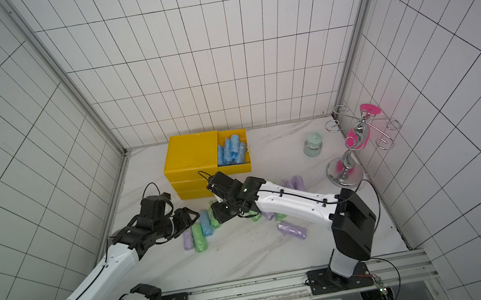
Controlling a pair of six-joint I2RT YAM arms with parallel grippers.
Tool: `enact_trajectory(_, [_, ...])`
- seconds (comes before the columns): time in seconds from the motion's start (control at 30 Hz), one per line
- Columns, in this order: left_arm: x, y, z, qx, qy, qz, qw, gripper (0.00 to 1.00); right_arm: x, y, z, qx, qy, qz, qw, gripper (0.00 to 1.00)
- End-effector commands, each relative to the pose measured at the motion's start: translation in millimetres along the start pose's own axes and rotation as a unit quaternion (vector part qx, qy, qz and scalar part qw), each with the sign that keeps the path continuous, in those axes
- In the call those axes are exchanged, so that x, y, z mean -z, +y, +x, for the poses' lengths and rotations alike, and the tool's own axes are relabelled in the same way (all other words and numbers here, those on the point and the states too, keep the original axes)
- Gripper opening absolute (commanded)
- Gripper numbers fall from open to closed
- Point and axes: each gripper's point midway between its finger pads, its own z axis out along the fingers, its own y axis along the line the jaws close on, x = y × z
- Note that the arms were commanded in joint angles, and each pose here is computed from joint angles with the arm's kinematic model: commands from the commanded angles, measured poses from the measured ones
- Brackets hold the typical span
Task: Sort the rolls of trash bags by color and place them into the drawer
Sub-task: Pick up the roll of trash bags from the center of the board.
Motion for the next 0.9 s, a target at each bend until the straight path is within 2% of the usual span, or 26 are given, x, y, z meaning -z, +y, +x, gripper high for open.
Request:
enact_trajectory(0.0, [18, 13, -11, 0.011, -0.035, -0.012, 0.999, 0.63, -30, 18, -2, -0.005, 0.007, -0.014, 1.000, 0.41])
enact_trajectory(0.27, [38, 14, -14, 0.041, -0.073, 0.027, 0.996, 0.68, -84, 27, -9, 0.001, 0.041, 0.005, 0.999, 0.43])
enact_trajectory(0.53, [43, 8, -12, 0.035, -0.073, 0.042, 0.996, 0.69, -105, 13, -13, 0.000, 0.047, 0.049, 0.998, 0.45])
enact_trajectory(0.87, [42, 8, -13, 0.032, -0.071, 0.043, 0.996, 0.69, -128, 1, -3, 0.001, 0.069, 0.073, 0.995, 0.45])
